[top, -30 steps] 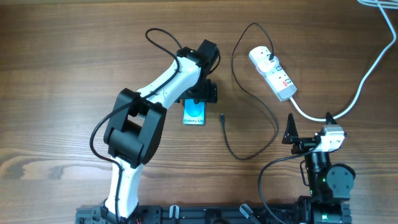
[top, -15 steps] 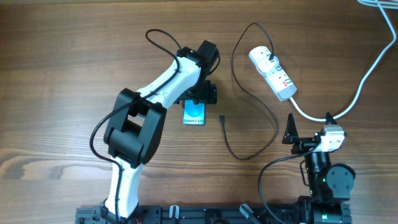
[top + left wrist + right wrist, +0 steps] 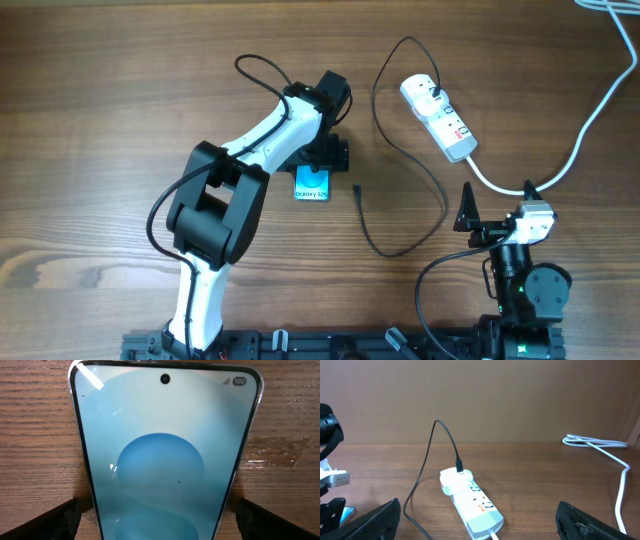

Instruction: Plug charger to phone and switch on socket

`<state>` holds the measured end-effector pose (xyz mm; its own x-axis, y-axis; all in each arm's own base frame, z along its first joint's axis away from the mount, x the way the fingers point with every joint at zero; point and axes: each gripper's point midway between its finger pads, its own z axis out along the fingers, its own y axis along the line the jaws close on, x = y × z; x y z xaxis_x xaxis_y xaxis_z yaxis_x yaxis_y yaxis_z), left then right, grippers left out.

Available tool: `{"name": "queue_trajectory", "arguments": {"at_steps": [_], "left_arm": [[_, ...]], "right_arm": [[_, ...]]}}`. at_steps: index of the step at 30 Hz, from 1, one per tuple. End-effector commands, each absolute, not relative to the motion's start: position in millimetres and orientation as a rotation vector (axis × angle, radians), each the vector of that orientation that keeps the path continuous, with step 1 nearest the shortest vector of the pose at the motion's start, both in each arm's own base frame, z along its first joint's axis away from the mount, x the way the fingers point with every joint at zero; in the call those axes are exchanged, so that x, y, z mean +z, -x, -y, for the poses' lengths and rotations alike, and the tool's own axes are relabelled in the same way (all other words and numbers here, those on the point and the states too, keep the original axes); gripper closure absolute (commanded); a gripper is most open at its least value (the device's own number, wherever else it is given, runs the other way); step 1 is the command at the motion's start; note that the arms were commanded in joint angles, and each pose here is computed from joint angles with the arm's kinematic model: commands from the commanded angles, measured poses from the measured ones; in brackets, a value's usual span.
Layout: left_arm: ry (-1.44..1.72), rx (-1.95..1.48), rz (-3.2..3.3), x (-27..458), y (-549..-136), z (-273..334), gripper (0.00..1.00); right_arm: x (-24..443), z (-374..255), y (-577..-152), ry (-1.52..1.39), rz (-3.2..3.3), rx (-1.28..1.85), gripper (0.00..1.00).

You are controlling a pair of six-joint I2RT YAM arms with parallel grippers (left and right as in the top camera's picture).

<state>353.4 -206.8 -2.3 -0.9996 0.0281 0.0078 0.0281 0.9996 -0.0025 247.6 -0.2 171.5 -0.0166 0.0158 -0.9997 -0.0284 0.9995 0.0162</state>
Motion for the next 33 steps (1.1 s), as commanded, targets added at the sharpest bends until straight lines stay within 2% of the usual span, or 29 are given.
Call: {"name": "queue_trajectory", "arguments": {"at_steps": [1, 21, 30, 33], "left_arm": [[0.038, -0.003, 3.100, -13.5, -347.5, 202.3, 0.00], [0.038, -0.011, 3.093, -22.5, -342.5, 199.3, 0.01], [0.038, -0.011, 3.094, -22.3, -342.6, 199.2, 0.16], [0.038, -0.011, 3.094, -22.3, -342.6, 199.2, 0.16]], "right_arm": [[171.9, 1.9, -247.6, -0.008, -1.584, 0.036, 0.01], [171.9, 1.9, -247.6, -0.008, -1.584, 0.036, 0.00], [171.9, 1.9, -247.6, -0.008, -1.584, 0.036, 0.00], [171.9, 1.9, -247.6, -0.008, -1.584, 0.036, 0.00]]}}
